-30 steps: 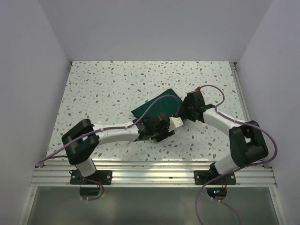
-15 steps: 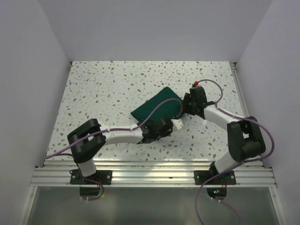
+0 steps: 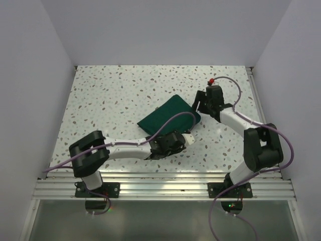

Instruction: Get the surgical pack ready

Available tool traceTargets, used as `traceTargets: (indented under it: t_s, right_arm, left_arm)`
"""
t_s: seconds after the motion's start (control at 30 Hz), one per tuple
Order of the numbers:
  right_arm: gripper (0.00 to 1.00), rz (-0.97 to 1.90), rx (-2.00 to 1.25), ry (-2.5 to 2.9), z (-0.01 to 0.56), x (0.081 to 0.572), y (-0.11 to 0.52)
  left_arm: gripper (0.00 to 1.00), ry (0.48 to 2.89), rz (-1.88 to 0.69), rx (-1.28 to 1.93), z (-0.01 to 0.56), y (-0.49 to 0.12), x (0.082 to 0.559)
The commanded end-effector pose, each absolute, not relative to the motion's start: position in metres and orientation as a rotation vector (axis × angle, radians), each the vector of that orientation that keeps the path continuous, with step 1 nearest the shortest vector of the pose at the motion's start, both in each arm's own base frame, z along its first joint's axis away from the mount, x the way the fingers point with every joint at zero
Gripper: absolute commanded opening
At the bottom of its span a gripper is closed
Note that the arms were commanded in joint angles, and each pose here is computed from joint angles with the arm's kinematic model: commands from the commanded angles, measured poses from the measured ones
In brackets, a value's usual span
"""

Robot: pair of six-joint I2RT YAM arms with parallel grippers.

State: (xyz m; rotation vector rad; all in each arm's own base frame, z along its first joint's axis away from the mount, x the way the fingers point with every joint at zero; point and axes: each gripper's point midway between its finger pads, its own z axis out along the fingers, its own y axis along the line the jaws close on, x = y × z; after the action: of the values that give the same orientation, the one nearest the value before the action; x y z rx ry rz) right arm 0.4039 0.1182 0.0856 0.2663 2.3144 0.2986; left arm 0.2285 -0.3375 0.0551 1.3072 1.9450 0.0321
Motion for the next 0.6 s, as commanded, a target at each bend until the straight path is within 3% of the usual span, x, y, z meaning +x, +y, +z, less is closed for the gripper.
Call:
traceTargets:
  t_s: [0.0,0.13,0.23,0.47,0.57]
  right_arm:
    - [0.72,0.262,0.254,2.202,0.12,0.433,0.112]
    - [0.88,0.286,0.253,2.184,0.132,0.433,0.114]
    - [0.99,0.299,0.251,2.163,0.142,0.43,0.114]
    - [0.99,0.378,0.188,2.078,0.174,0.419,0.121]
    - [0.99,0.386,0.181,2.018,0.179,0.411,0.117]
  left_arm:
    - [0.57,1.955,-0.012,1.267,0.073,-0.331,0.219]
    - [0.8,1.904,-0.095,1.169,0.105,-0.34,0.226]
    - [0.88,1.873,-0.187,1.082,0.134,-0.345,0.234]
    - [1.0,1.812,-0.458,0.691,0.202,-0.316,0.259]
    - [1.0,1.827,-0.486,0.523,0.194,-0.278,0.268]
